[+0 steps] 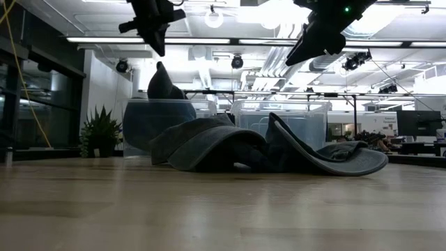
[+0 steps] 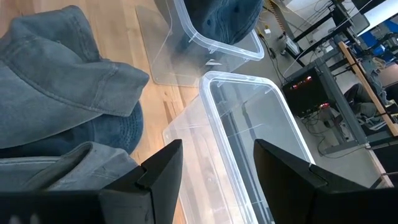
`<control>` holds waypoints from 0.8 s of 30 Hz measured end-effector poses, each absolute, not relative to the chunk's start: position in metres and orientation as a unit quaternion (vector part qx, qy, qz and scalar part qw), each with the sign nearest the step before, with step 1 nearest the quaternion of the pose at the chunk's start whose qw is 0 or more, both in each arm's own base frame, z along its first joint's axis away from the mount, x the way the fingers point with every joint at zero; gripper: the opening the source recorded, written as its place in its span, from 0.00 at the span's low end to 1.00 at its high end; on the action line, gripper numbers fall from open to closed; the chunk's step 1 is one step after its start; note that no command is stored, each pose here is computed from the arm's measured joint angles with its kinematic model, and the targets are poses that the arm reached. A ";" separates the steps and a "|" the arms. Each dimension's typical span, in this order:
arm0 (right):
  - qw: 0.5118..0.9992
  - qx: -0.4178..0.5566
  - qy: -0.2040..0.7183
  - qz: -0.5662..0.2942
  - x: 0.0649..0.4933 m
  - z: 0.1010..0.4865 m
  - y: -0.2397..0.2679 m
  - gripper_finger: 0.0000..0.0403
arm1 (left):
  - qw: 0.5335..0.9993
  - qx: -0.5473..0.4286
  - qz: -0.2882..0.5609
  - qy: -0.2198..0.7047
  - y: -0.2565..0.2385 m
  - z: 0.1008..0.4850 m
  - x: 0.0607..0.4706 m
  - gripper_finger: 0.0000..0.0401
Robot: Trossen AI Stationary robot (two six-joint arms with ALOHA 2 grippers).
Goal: Pick & Place hat
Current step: Put the middle left blue cap into the left transparent bin
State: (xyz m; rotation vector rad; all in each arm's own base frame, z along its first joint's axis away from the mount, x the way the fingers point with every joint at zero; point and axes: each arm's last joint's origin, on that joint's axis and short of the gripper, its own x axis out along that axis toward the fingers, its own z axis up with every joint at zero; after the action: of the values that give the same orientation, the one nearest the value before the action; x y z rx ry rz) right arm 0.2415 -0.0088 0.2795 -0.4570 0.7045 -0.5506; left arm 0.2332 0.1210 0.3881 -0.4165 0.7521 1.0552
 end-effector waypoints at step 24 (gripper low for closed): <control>0.878 -0.215 0.337 -0.264 0.242 0.279 -0.009 0.48 | 0.738 -0.150 0.537 0.380 0.122 0.365 0.256 0.00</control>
State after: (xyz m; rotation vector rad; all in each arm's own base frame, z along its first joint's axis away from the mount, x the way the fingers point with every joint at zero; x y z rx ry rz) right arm 0.2415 -0.0088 0.2794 -0.4492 0.7027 -0.5500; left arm 0.2561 0.1220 0.3646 -0.3283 0.8344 1.1789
